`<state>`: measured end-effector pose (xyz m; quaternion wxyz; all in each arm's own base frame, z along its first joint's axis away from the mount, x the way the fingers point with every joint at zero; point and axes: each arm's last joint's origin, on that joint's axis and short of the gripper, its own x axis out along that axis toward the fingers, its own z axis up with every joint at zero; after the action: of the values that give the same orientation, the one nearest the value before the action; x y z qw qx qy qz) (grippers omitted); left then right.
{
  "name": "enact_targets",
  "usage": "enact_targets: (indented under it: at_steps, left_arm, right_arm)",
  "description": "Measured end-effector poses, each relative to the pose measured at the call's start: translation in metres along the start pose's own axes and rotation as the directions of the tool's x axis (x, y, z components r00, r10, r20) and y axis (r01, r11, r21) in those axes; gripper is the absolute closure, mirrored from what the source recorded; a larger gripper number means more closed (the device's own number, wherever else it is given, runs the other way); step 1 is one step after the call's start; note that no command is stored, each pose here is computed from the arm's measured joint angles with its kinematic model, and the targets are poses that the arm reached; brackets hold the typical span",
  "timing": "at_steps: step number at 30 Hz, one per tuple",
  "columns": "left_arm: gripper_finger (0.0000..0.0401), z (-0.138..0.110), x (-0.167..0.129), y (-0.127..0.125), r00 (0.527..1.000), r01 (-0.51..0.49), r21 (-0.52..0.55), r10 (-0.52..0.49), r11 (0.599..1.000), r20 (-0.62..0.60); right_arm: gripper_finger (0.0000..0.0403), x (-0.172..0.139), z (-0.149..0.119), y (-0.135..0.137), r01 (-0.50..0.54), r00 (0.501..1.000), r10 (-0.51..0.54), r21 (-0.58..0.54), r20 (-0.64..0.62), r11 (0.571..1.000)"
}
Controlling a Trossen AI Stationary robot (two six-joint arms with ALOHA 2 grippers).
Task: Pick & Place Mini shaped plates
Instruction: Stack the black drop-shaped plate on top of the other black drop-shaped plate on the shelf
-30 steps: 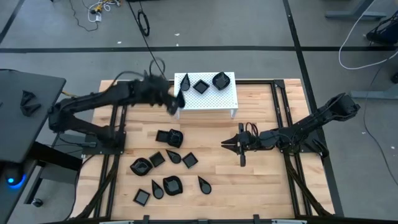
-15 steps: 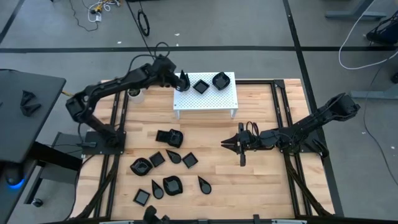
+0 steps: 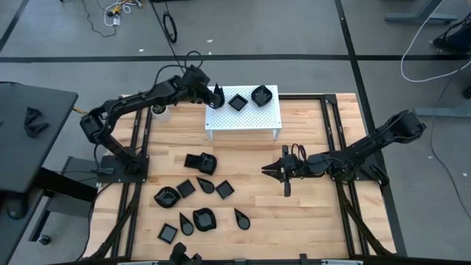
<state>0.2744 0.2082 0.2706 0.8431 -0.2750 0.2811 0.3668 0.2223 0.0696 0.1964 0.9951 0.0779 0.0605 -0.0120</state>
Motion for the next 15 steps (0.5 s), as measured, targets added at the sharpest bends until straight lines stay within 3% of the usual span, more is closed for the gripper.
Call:
enact_targets:
  at_steps: [15]
  left_arm:
    - [0.0382, 0.0, -0.0003, -0.0001, 1.0, 0.003, 0.0, -0.003, 1.0, -0.001]
  right_arm:
    - [0.0341, 0.0, -0.0001, 0.0, 0.0, 1.0, 0.0, 0.0, -0.001, 1.0]
